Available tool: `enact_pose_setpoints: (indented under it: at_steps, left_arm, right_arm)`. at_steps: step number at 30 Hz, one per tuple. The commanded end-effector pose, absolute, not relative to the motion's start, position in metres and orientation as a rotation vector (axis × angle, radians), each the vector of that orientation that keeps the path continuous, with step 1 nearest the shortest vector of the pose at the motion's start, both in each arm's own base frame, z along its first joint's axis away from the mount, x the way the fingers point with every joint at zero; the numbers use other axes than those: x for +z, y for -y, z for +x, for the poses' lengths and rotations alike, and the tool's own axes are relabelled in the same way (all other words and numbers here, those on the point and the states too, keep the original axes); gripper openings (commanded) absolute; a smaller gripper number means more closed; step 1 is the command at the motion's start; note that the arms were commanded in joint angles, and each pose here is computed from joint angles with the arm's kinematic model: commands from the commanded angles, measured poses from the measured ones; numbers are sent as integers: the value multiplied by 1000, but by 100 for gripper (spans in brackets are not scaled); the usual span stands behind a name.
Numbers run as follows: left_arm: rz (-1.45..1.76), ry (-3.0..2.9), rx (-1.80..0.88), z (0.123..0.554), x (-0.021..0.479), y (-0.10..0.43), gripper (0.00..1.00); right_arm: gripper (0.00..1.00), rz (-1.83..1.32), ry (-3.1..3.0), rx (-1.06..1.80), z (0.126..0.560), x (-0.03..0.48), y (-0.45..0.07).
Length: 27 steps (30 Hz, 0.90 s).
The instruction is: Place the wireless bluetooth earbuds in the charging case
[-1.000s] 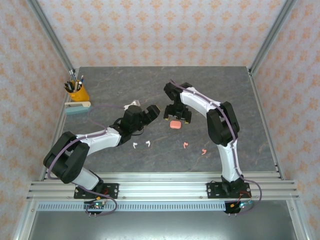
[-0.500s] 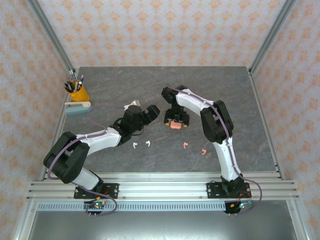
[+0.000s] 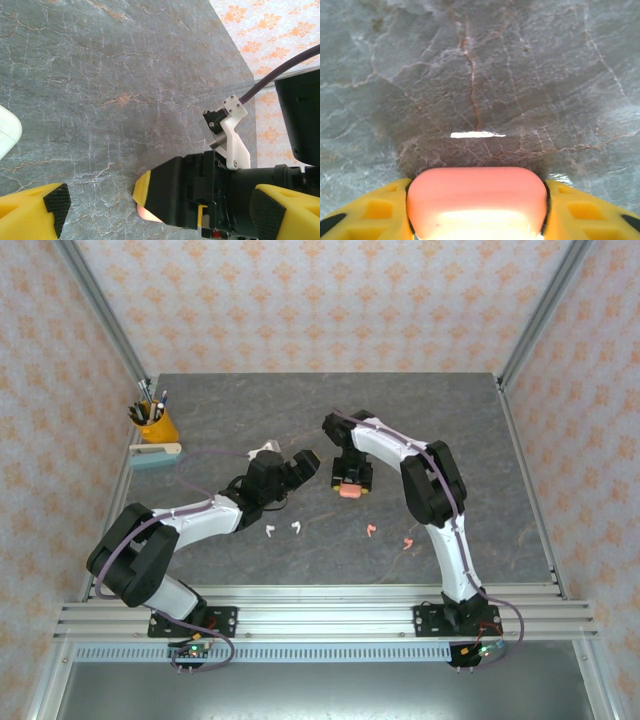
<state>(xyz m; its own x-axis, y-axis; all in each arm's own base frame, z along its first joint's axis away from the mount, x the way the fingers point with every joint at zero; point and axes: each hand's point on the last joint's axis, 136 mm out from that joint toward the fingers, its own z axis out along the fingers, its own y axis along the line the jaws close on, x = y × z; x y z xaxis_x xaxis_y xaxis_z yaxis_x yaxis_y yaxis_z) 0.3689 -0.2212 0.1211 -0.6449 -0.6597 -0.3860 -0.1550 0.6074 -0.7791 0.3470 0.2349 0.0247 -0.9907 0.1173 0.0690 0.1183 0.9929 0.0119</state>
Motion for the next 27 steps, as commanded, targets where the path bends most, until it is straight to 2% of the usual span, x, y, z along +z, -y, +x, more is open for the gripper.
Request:
enact_pose_setpoints:
  at_steps: [1,3,9,27]
  left_arm:
    - [-616,-2119,-952,373,131,223,95]
    - [-618,-2120,-953,373,130,223,95]
    - [-620,-2120,-954,374,130,223,95]
    - [-618,-2117,-957,374,132,224,95]
  right_arm:
    - [39,-173,3017,59,330,6,-226]
    - [35,-182,3015,51,330,6,-226]
    - [34,-225,3027,21,332,10,-229]
    - [42,-234,3016,59,327,3,-223]
